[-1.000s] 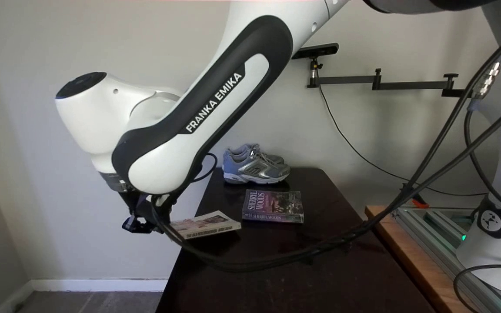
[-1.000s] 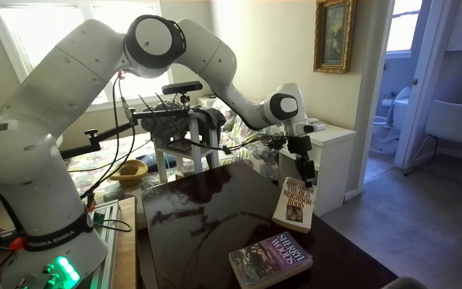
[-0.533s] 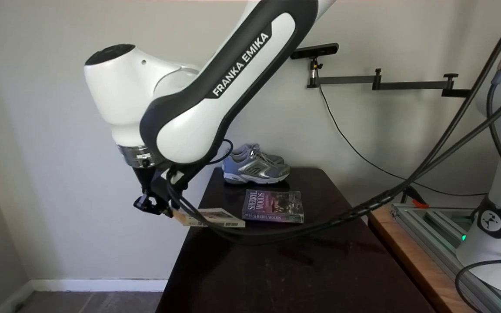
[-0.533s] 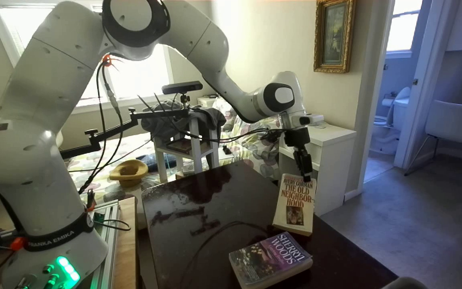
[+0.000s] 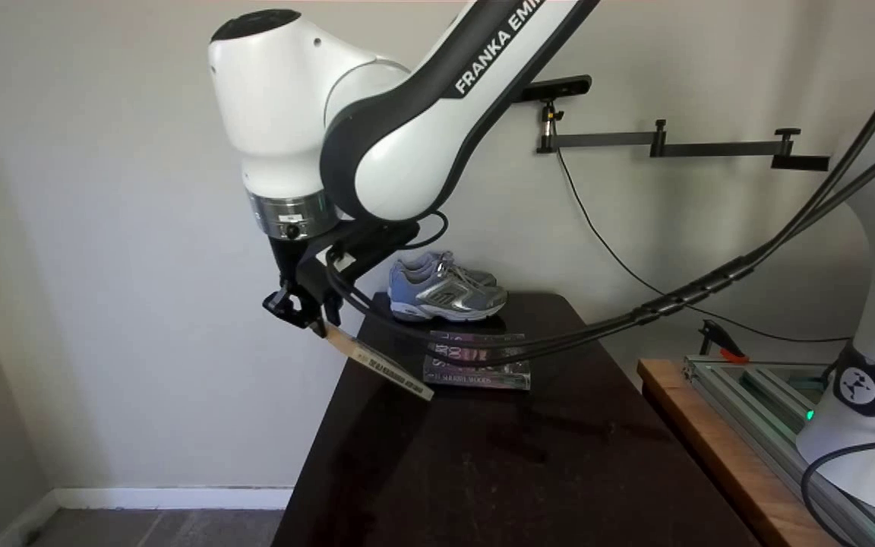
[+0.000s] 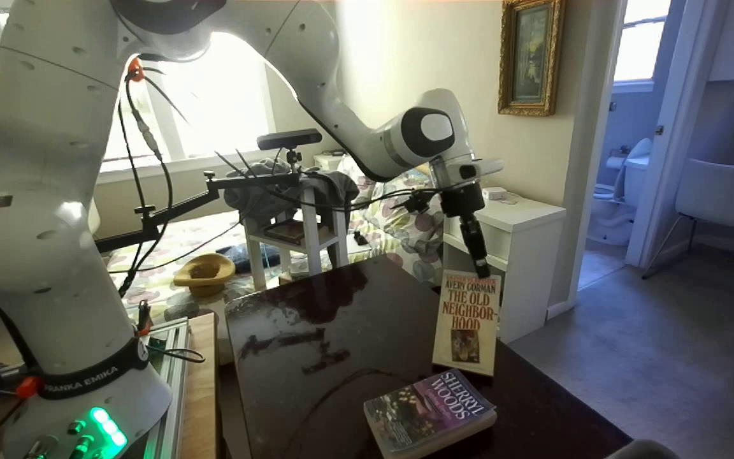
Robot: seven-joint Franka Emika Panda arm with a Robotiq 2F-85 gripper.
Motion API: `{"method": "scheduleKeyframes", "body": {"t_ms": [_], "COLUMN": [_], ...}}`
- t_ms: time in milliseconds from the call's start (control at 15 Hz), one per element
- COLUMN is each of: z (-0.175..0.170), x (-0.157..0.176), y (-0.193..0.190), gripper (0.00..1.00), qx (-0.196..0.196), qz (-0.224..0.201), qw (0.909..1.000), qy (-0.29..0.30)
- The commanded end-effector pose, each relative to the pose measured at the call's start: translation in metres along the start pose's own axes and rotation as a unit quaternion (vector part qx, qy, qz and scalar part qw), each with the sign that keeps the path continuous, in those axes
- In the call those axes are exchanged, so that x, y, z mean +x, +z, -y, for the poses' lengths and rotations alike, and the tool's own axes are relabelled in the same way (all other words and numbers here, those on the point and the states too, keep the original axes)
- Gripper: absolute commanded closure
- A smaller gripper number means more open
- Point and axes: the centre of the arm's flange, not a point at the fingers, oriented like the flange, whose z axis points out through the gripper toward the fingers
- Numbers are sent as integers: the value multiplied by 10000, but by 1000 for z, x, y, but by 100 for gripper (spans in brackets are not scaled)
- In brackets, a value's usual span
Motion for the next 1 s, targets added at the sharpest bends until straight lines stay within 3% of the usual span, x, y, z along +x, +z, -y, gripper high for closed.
{"method": "scheduleKeyframes", "body": {"t_ms": [0, 400, 467, 600, 933], "z": [-31, -54, -53, -45, -20], "x": [-30, -50, -50, -49, -34], "y": [-23, -23, -18, -5, 19], "gripper": [94, 93, 52, 55, 22], "qx": [74, 103, 177, 364, 820], "qz": [-198, -288, -275, -247, -448], "qw": [9993, 9970, 9967, 9965, 9944], "qy": [313, 714, 739, 713, 487]}}
